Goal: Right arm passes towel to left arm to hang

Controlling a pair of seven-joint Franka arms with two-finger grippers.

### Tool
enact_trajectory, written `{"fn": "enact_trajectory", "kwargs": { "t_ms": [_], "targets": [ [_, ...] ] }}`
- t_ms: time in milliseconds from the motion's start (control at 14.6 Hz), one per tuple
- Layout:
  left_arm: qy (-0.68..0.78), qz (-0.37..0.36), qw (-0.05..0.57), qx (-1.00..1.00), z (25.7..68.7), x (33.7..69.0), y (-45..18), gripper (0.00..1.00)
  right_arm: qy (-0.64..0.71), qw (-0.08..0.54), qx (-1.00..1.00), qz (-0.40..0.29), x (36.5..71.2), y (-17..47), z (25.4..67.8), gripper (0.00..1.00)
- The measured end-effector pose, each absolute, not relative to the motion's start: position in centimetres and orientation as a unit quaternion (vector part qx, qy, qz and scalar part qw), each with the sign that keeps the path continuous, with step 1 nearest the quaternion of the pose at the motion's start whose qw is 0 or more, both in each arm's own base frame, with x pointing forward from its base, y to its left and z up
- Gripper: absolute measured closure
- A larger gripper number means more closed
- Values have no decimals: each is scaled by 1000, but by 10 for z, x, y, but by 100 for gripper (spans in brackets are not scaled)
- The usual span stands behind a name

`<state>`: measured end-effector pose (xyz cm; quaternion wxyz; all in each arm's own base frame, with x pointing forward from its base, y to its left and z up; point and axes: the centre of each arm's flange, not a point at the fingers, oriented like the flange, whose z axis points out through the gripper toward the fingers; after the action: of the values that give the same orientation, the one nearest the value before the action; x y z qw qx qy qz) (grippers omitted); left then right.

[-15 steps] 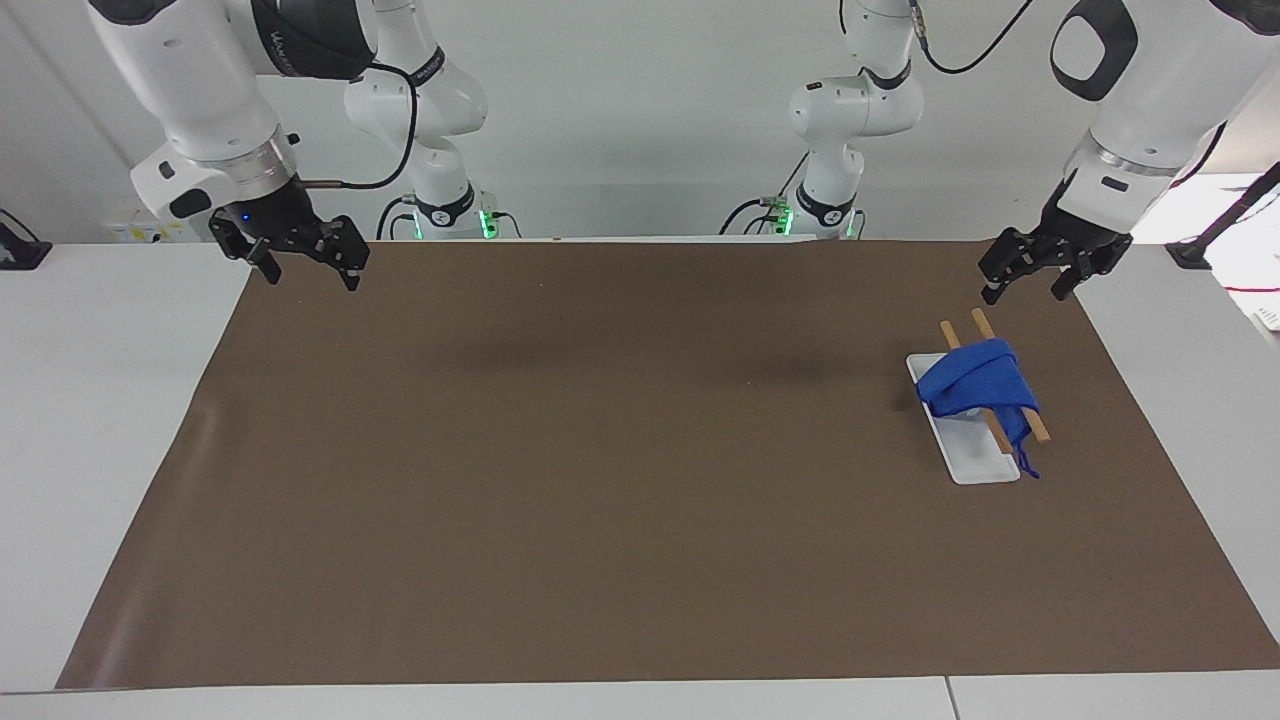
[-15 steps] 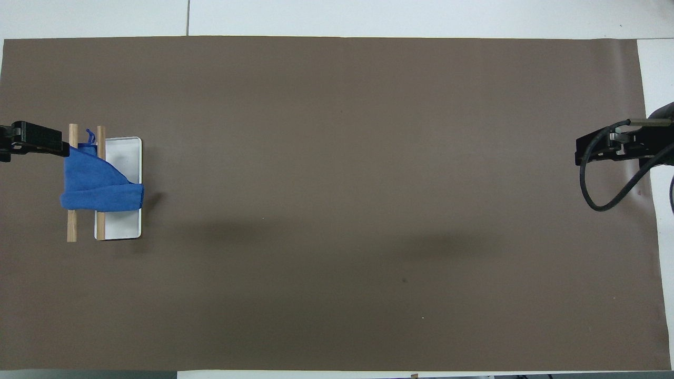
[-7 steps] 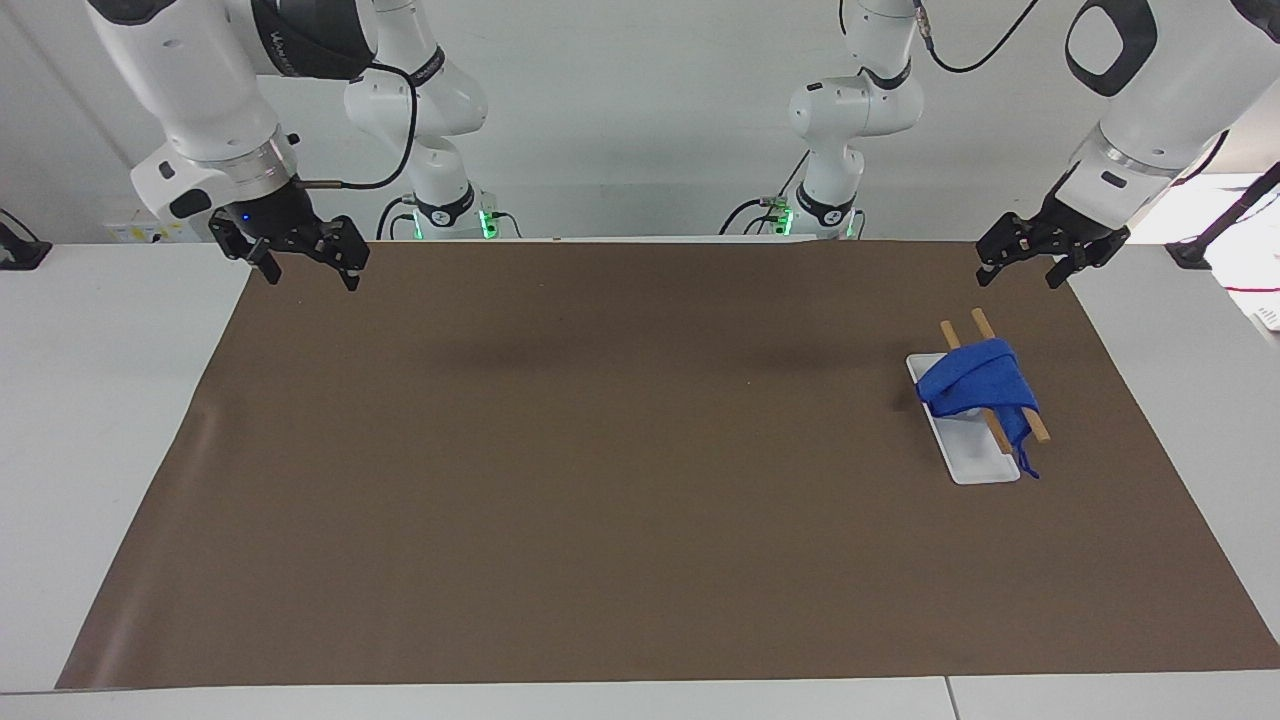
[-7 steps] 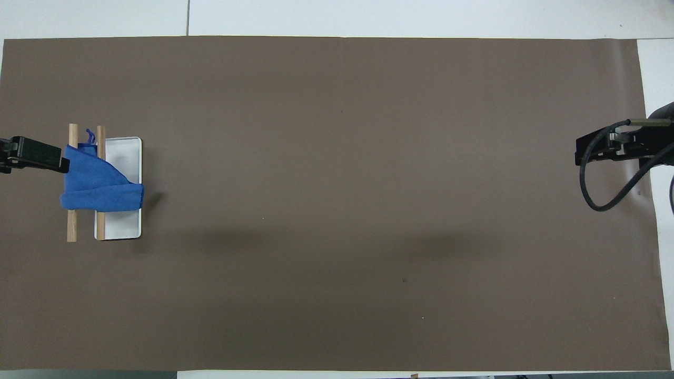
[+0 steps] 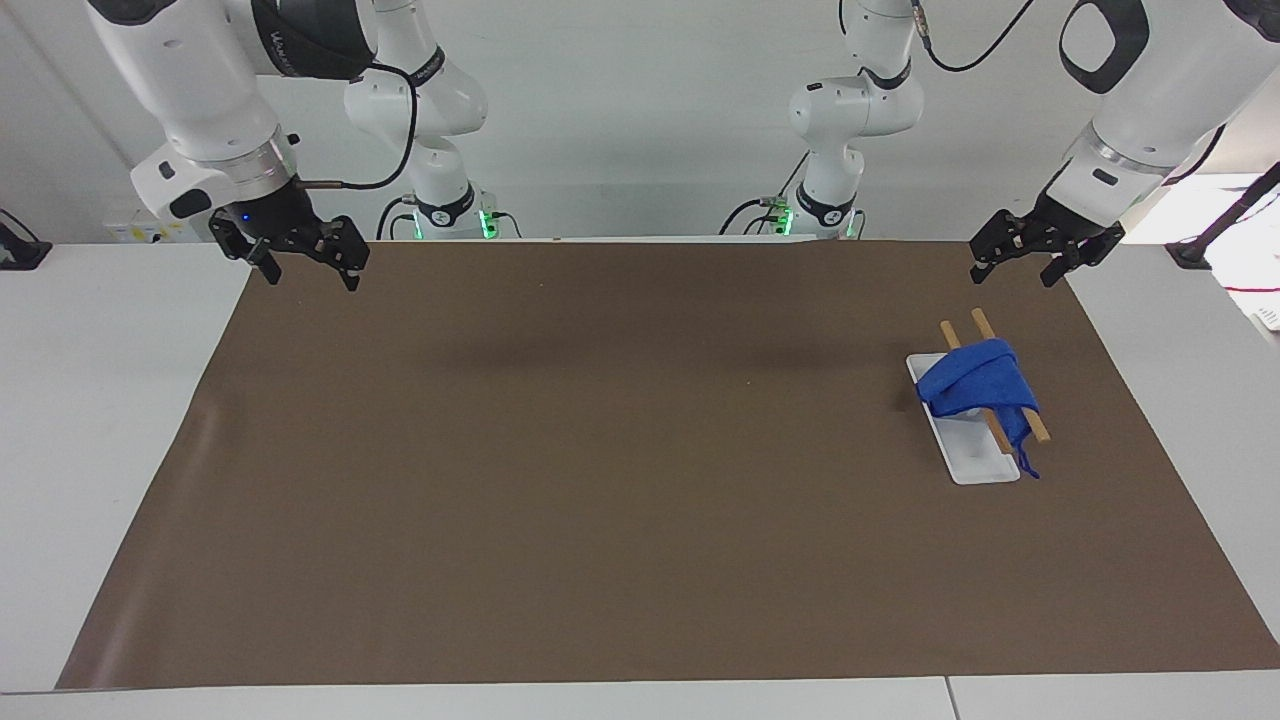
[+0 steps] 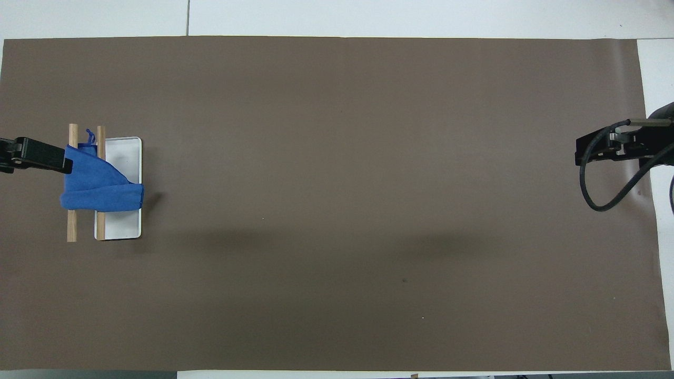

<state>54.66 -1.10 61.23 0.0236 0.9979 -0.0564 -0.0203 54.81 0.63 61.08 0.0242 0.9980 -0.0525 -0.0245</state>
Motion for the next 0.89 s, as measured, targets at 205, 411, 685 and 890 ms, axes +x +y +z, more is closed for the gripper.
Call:
{"fn": "enact_trajectory", "kwargs": {
  "t_ms": [205,411,685,890],
  "targets": [
    [-61,-16,12,998,618,545,-14,0,-52,24,998,-24,548,7,611,0],
    [-70,-13,4,997,621,544,-22,0,-51,24,998,-24,548,8,611,0],
    [-73,-13,4,997,621,544,-28,0,-51,24,998,-24,548,8,611,0],
    [-73,-13,4,997,621,544,-28,0,-51,24,998,-24,548,8,611,0]
  ]
}}
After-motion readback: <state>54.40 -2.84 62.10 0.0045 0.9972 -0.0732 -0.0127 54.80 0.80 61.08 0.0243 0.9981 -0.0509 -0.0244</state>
